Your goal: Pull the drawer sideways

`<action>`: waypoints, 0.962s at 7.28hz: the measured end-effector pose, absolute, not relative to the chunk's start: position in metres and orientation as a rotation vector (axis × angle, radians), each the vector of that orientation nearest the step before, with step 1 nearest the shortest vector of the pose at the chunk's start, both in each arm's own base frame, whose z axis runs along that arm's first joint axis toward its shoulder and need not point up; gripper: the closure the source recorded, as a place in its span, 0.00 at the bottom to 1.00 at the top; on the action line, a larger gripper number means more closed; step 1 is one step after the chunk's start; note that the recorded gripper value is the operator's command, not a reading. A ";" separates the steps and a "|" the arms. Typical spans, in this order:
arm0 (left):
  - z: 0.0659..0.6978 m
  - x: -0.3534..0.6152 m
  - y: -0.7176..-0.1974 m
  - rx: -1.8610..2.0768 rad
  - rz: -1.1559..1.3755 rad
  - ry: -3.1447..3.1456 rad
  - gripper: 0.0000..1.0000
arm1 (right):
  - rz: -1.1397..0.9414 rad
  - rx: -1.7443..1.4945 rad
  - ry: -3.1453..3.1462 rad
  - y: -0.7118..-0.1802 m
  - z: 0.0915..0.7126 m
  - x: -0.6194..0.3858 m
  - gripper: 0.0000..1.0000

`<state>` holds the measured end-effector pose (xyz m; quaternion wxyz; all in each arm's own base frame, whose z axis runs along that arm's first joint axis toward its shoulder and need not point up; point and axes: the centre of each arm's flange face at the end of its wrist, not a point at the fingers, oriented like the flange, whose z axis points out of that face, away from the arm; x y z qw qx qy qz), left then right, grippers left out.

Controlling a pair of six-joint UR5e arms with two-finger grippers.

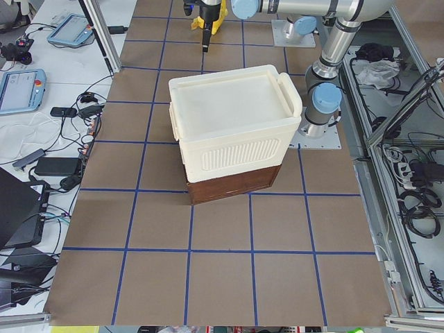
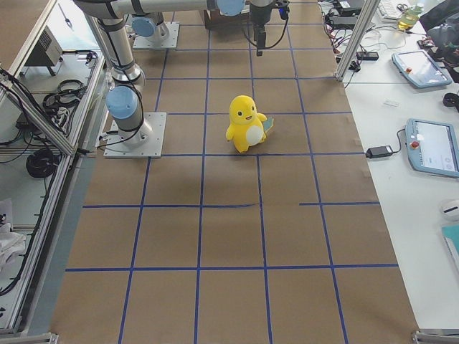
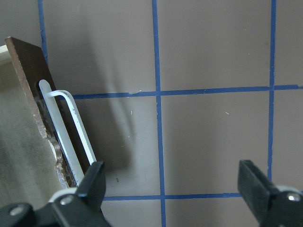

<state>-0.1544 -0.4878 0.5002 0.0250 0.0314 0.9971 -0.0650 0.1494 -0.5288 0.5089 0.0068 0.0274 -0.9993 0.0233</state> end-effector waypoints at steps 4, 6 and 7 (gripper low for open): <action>0.504 -0.156 -0.484 0.108 -0.195 3.086 0.00 | 0.073 0.086 -3.126 -0.529 0.509 0.149 0.00; 0.505 -0.156 -0.483 0.104 -0.198 3.089 0.00 | 0.073 0.086 -3.126 -0.529 0.509 0.149 0.00; 0.505 -0.156 -0.483 0.103 -0.199 3.090 0.00 | 0.073 0.086 -3.126 -0.529 0.509 0.149 0.00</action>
